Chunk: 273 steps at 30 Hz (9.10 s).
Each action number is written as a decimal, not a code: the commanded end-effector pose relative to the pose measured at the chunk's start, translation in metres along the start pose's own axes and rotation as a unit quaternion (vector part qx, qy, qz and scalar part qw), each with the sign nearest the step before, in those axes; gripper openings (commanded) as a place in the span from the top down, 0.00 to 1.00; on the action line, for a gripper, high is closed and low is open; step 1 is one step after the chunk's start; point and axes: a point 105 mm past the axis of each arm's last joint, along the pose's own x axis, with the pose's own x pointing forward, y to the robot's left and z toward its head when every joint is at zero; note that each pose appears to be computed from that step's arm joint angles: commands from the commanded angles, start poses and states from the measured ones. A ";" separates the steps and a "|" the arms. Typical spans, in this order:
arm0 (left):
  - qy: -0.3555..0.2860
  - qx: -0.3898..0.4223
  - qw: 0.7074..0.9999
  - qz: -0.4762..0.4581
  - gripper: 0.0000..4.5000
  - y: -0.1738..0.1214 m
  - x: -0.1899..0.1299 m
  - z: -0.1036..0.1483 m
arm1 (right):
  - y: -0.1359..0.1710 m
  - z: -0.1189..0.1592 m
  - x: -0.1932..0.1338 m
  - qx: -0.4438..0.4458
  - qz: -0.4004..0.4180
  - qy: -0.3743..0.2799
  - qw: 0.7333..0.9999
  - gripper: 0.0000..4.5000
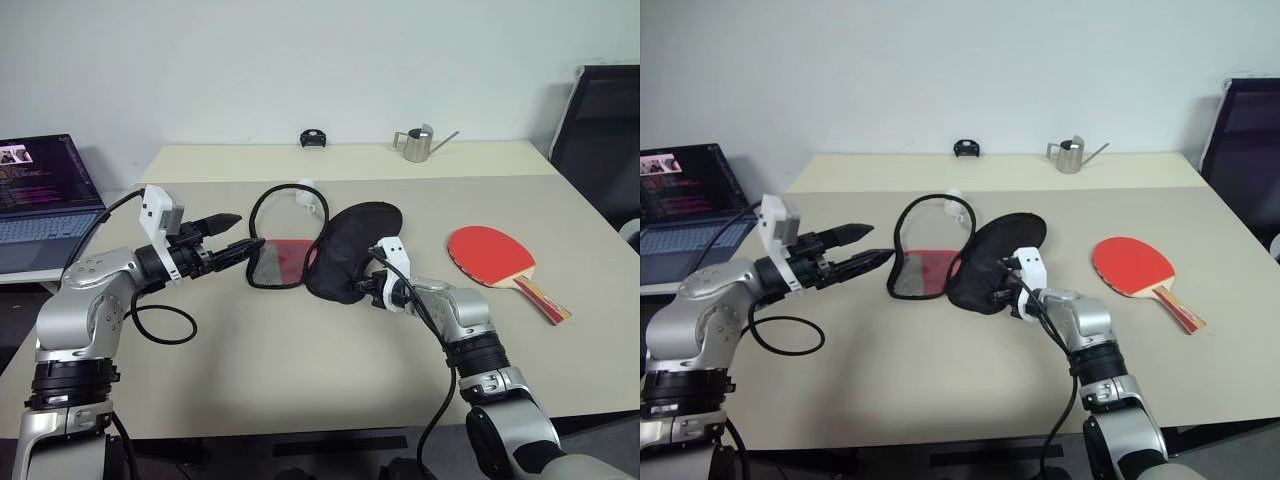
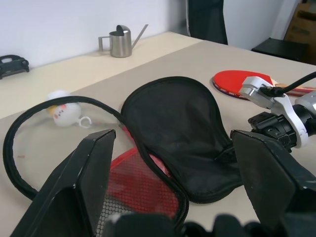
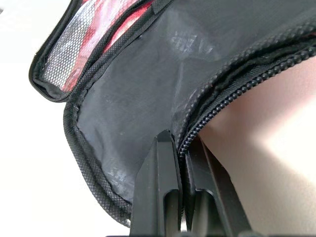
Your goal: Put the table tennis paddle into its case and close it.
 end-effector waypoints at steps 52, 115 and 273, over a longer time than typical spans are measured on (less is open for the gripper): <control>0.001 0.029 0.994 -0.102 0.09 -0.029 0.037 0.011 | -0.109 0.022 -0.086 -0.194 -0.085 0.116 0.970 0.77; -0.001 0.069 0.959 -0.274 0.09 -0.126 0.109 0.027 | -0.220 -0.026 -0.221 -0.152 -0.261 0.097 0.948 0.54; 0.003 0.072 0.997 -0.031 0.09 -0.038 0.048 0.013 | -0.016 0.058 -0.086 -0.052 -0.218 -0.164 0.961 0.16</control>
